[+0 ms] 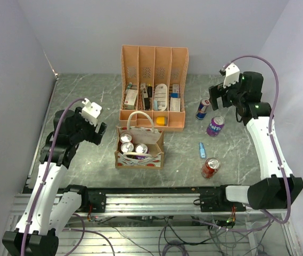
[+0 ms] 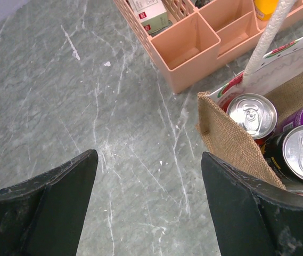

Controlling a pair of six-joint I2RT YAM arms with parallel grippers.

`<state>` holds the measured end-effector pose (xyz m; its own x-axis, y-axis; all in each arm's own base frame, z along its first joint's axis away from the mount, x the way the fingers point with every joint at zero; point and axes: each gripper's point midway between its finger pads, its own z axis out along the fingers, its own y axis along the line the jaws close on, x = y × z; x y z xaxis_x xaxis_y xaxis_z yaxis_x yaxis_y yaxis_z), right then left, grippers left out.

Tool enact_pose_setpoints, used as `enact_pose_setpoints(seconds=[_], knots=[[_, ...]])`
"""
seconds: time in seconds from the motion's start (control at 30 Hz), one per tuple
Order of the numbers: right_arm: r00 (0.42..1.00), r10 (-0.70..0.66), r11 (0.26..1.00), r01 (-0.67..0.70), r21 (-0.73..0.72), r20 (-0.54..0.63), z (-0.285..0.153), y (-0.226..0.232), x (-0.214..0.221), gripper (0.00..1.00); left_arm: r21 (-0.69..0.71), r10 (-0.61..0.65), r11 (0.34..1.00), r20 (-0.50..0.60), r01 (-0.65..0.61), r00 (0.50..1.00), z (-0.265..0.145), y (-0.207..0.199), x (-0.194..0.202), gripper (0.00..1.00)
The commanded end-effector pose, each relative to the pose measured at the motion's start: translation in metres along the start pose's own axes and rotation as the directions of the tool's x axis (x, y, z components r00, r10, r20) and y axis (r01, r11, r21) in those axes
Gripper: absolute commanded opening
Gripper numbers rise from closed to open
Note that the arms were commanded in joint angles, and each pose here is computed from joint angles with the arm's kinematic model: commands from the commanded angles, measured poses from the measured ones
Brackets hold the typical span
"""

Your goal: Place the beverage into the canvas bag

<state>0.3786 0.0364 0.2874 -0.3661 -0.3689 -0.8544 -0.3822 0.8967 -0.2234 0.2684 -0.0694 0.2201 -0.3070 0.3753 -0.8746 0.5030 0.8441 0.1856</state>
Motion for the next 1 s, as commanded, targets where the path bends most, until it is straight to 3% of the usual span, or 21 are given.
enact_pose_setpoints(seconds=[0.0, 0.57, 0.97], knots=[[0.998, 0.062, 0.997, -0.061, 0.039, -0.023, 0.021, -0.018, 0.013, 1.00, -0.010, 0.011, 1.000, 0.066, -0.010, 0.998, -0.004, 0.003, -0.016, 0.90], [0.969, 0.109, 0.990, -0.127, -0.068, -0.221, 0.113, -0.010, 0.075, 0.99, 0.001, 0.019, 1.000, 0.065, -0.019, 0.998, -0.002, 0.002, -0.014, 0.89], [0.956, 0.123, 0.976, -0.165, -0.143, -0.266, 0.142, 0.000, 0.086, 0.83, 0.003, 0.023, 1.000, 0.067, -0.024, 0.997, -0.004, 0.000, -0.009, 0.89]])
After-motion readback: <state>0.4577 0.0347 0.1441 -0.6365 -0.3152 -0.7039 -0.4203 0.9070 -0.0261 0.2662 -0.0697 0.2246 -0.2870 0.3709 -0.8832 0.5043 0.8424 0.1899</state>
